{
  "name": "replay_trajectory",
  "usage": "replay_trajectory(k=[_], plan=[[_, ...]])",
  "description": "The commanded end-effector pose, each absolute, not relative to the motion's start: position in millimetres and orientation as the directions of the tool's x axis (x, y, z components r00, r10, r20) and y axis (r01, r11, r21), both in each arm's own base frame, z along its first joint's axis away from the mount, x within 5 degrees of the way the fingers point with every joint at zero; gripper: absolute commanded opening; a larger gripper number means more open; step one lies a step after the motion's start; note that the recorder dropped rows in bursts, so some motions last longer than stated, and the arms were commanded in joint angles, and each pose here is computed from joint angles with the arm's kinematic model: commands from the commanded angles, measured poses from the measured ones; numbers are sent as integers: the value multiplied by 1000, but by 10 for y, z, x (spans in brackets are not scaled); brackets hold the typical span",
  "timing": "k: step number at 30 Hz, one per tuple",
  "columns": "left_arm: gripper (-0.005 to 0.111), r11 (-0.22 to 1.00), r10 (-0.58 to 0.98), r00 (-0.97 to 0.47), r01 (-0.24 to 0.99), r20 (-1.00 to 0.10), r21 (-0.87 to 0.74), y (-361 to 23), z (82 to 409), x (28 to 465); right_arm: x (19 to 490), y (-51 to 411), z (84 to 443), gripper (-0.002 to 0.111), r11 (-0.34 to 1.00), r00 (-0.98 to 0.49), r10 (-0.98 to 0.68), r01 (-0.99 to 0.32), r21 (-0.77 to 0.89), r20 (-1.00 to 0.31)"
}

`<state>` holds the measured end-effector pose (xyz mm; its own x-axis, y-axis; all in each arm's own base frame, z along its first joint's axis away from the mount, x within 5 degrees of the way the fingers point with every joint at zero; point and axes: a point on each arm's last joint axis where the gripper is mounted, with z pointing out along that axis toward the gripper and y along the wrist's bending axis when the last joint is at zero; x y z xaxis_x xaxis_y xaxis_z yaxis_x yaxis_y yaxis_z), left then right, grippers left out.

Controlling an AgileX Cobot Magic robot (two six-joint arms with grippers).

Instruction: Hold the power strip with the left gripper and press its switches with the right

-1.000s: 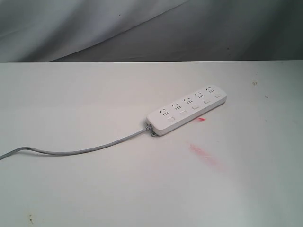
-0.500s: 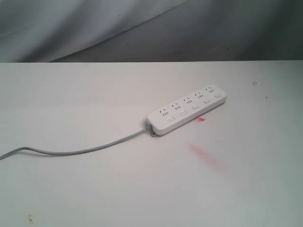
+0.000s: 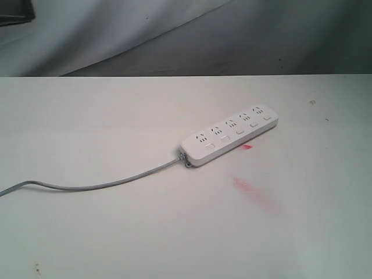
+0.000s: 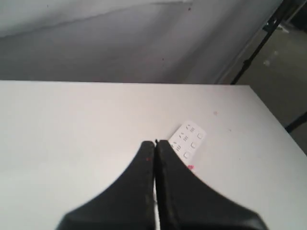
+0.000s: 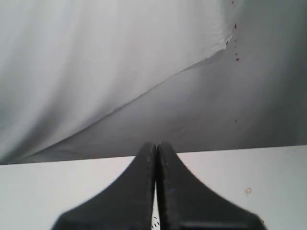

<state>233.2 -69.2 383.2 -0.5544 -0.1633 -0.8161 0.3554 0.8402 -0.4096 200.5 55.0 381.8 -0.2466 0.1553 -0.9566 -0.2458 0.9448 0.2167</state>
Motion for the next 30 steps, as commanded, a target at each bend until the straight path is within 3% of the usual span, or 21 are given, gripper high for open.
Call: replay_trajectory(k=[1,7,14,21,30], plan=[[0,834,-94,-630,373,-771,-407,-806,3634,2691,2407,667,3762,0,950,-335,107,-243,195,-936],[0,821,39,-652,453,-757,-348,-1202,3260,2995,2936,820,3525,0,953,-490,59,-231,195,-870],[0,820,149,-703,481,-695,-311,-1836,2513,3264,3566,1006,2964,0,957,-673,-24,-230,179,-739],[0,782,267,-710,555,-652,-285,-2434,1983,3426,3872,1162,2407,0,937,-780,-62,-260,232,-622],[0,803,234,-755,506,-613,-316,-2629,1563,3628,4038,1184,1968,0,948,-808,-45,-219,230,-587]])
